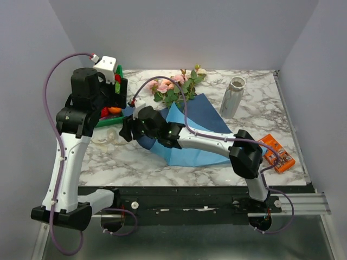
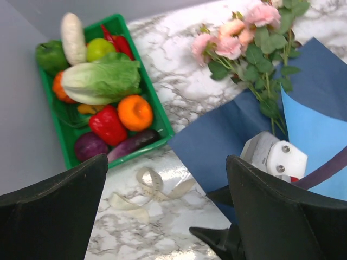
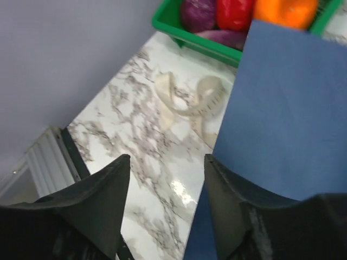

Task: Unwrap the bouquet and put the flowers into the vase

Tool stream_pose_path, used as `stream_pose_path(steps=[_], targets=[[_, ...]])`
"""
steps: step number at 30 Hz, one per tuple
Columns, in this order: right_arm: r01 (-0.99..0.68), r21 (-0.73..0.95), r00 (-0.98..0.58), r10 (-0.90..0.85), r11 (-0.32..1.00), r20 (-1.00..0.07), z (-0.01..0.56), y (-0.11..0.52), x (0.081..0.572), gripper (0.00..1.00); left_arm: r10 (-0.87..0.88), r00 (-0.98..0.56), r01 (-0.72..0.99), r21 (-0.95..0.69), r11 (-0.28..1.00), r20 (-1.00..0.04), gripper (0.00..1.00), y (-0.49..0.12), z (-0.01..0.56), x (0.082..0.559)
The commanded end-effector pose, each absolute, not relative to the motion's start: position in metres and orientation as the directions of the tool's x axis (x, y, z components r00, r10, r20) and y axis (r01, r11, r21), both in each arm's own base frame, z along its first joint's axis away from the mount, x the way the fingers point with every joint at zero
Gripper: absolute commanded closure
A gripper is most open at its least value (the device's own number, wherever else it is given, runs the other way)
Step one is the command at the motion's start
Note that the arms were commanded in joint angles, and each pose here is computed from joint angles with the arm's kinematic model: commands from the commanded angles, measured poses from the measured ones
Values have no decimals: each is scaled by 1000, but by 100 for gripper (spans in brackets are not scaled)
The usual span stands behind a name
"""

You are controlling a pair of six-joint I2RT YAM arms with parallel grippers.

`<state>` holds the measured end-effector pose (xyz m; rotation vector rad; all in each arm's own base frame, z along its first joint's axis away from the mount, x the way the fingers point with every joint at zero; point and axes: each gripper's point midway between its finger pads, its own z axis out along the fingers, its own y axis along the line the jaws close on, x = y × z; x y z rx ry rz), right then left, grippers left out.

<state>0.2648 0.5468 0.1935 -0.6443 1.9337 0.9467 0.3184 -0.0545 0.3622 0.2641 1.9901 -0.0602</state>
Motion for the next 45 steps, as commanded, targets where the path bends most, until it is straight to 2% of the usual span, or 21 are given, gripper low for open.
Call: stream_pose_path(steps=[1,4,7,8,10,14,15,16,18,19,24,25,29,34,36,38,42,45], targets=[[-798,379,-469,-88,469,-879,214,577,250,30,159,-350,69,144,987,-923,1,-23,388,313],[-816,371,-455,-96,443,-886,219,581,248,26,164,-361,64,151,986,-918,1,-19,384,309],[-814,341,-419,-67,471,-906,240,566,252,20,161,-335,42,156,987,-928,1,-14,393,307],[-809,334,-418,-76,483,-905,238,557,250,19,159,-325,40,154,987,-932,1,-14,397,307],[-782,319,-382,-9,535,-924,273,530,259,17,153,-311,38,149,988,-938,1,-14,404,309],[-705,328,-365,74,630,-928,296,458,269,17,164,-353,182,104,978,-921,1,-41,392,316],[-674,321,-382,58,666,-922,275,433,271,18,182,-376,366,35,930,-909,1,-74,380,309],[-667,332,-338,126,667,-933,307,408,267,18,201,-423,438,-5,899,-883,1,-87,359,311],[-640,320,-303,153,698,-940,313,375,267,18,251,-462,610,-99,786,-850,1,-119,331,302],[-627,312,-274,172,714,-946,320,352,261,18,259,-534,624,-169,763,-805,1,-127,301,307],[-558,320,-234,224,765,-946,324,290,252,18,336,-660,681,-347,645,-672,1,-148,226,312],[-545,329,-230,240,771,-943,326,282,251,18,350,-676,701,-422,574,-648,1,-158,214,309],[-529,354,-235,268,771,-934,323,261,239,18,355,-690,718,-536,444,-630,1,-176,219,307],[-531,389,-206,331,753,-921,341,245,229,20,374,-672,740,-555,380,-639,1,-181,210,306],[-526,382,-215,316,760,-924,338,242,228,20,394,-638,770,-560,306,-662,1,-184,210,299],[-522,382,-214,316,763,-924,339,239,227,20,413,-654,753,-600,272,-634,1,-184,202,288],[-525,387,-209,326,758,-922,343,237,225,21,446,-660,747,-591,305,-604,1,-183,175,291],[-533,391,-208,331,751,-920,346,236,222,22,440,-676,736,-525,427,-590,1,-175,153,315]])
